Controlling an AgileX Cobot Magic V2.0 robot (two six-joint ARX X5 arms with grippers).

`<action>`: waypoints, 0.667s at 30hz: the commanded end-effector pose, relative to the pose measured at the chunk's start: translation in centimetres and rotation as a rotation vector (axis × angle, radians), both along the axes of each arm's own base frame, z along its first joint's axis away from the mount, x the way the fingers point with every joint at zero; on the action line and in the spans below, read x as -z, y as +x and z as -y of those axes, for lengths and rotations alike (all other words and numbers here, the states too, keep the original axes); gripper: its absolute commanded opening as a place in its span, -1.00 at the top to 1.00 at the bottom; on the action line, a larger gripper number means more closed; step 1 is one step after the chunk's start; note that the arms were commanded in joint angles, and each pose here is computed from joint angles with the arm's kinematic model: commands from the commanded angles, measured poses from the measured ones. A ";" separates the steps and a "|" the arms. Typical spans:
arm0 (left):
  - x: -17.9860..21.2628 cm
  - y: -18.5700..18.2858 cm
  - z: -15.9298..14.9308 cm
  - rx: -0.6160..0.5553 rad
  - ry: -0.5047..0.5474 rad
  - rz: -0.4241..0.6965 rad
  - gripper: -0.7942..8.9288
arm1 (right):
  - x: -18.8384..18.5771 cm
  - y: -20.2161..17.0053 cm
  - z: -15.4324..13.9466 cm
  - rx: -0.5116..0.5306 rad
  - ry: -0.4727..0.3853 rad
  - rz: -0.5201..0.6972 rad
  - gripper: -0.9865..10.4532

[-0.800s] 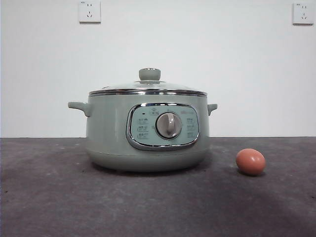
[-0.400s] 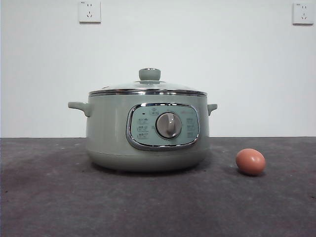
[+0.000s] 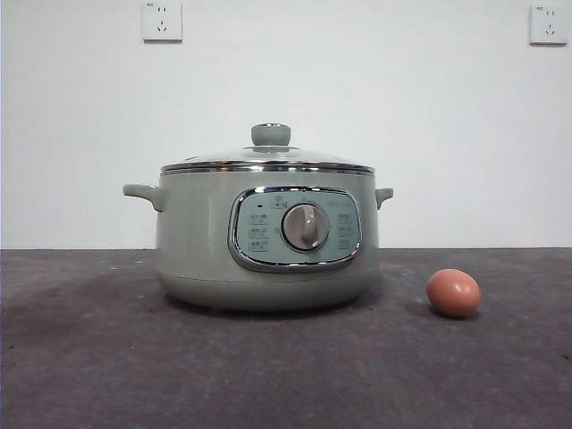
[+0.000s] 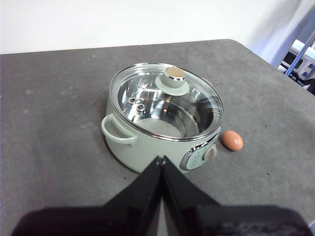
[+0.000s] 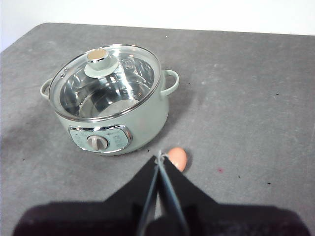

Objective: Pick up the egg,open the lid,put the egg in the pot,close the lid

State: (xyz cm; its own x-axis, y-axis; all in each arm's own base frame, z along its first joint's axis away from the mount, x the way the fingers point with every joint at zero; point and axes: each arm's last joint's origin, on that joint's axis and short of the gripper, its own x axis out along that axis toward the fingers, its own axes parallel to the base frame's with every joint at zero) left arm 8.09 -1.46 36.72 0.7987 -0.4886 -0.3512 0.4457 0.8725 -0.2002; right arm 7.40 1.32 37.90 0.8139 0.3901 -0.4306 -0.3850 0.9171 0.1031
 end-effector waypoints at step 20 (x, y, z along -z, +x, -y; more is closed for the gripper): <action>-0.5 0.8 0.4 0.131 -0.049 -0.016 -0.45 | 0.2 0.0 0.0 -0.003 -0.002 -0.034 -0.17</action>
